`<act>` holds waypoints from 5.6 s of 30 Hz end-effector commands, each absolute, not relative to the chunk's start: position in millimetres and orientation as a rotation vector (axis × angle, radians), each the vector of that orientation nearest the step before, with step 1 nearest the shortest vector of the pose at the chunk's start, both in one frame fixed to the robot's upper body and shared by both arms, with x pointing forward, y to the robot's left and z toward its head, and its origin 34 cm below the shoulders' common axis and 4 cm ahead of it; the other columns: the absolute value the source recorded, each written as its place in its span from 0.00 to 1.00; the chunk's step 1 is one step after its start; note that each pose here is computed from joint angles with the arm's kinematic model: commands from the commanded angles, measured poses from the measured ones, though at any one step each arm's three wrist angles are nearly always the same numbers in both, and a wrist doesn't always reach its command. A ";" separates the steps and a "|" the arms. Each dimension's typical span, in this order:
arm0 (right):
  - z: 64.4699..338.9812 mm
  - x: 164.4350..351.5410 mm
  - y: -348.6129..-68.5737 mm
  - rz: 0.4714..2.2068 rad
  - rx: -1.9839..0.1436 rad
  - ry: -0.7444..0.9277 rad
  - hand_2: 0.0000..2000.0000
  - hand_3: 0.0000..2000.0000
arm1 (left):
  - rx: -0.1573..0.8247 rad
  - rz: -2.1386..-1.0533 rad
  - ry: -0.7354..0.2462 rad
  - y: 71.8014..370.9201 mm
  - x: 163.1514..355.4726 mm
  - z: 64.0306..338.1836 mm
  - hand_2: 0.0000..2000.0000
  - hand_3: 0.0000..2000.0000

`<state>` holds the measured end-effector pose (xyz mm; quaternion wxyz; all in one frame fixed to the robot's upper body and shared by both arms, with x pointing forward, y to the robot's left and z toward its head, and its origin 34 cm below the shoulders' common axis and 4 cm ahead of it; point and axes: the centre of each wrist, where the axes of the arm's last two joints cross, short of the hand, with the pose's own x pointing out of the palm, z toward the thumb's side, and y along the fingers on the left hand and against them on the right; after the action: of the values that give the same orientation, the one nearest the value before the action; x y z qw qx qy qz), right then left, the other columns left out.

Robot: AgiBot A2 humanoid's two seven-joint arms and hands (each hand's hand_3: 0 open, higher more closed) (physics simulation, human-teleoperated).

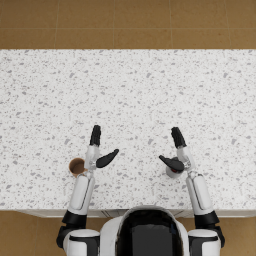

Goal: Pick up two cups and pour the berry on the right into the cup on the left

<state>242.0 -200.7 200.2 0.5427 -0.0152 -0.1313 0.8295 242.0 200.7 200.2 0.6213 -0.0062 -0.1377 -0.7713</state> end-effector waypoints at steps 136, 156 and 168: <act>249.2 232.3 -138.6 1.559 -1.034 0.010 1.00 0.64 | 0.497 -1.828 -0.009 113.2 199.9 161.4 1.00 0.64; 268.3 223.0 -119.9 1.185 -1.494 0.365 1.00 0.64 | 0.657 -1.926 0.059 107.1 209.6 162.2 1.00 0.64; 273.7 212.8 -117.9 0.885 -1.700 0.598 1.00 0.64 | 0.634 -1.878 0.050 110.8 220.9 164.3 1.00 0.64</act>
<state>215.8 -119.9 267.8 0.5294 -0.7157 0.2724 0.3651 215.8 109.8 160.0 0.5403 0.2653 0.0272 -0.7981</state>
